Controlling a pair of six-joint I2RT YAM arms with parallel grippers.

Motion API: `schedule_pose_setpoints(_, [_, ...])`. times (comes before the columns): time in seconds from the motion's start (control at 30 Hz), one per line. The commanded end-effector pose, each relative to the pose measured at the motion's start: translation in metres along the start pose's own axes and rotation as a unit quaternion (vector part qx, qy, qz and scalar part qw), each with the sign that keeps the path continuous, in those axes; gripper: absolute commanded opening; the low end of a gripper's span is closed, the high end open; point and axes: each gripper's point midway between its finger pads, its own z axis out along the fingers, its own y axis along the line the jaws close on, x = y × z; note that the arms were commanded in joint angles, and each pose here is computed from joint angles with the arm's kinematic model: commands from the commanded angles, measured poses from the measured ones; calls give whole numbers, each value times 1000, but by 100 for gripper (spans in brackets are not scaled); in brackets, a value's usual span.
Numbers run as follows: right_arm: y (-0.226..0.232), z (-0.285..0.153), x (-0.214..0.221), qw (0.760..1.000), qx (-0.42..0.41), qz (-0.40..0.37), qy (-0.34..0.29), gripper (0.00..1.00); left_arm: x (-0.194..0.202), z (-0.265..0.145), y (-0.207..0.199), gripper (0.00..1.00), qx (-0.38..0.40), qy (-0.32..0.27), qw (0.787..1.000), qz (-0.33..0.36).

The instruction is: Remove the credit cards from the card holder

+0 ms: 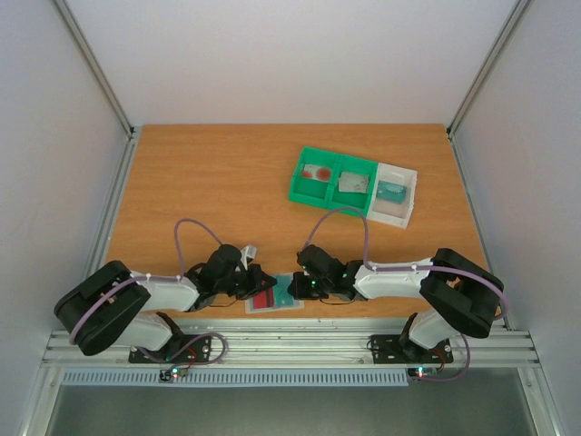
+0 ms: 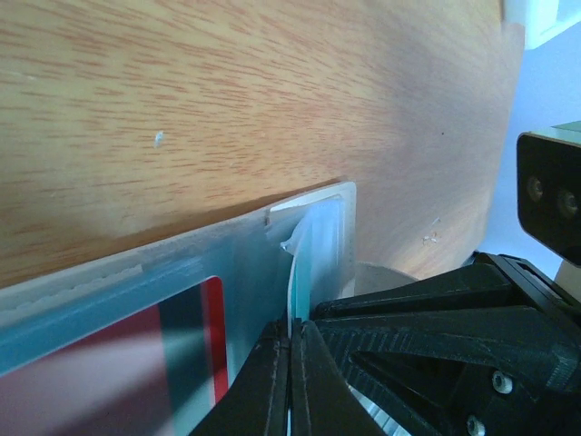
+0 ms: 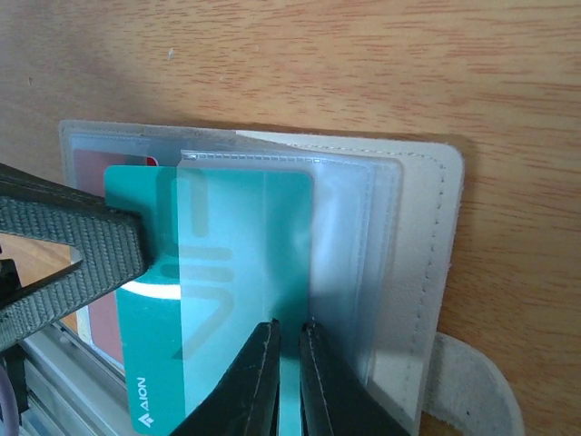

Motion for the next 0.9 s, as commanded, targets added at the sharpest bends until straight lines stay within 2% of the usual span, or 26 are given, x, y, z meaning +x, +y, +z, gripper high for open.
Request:
schedule_pose_setpoints(0.0, [-37,3,15,998,65,14,7,8,-3,-6,7,0,-15,-22,1000,10])
schedule_pose_setpoints(0.47, [-29,-2,7,998,56,-3,-9,8,-6,-38,6,1,-32,-65,997,30])
schedule_pose_setpoints(0.73, [27,-49,-10,986,-31,-156,-42,17,-2,-78,-16,1,-55,-72,991,97])
schedule_pose_setpoints(0.87, [57,-86,-8,971,-59,-231,-24,20,7,-98,-37,0,-17,-68,988,136])
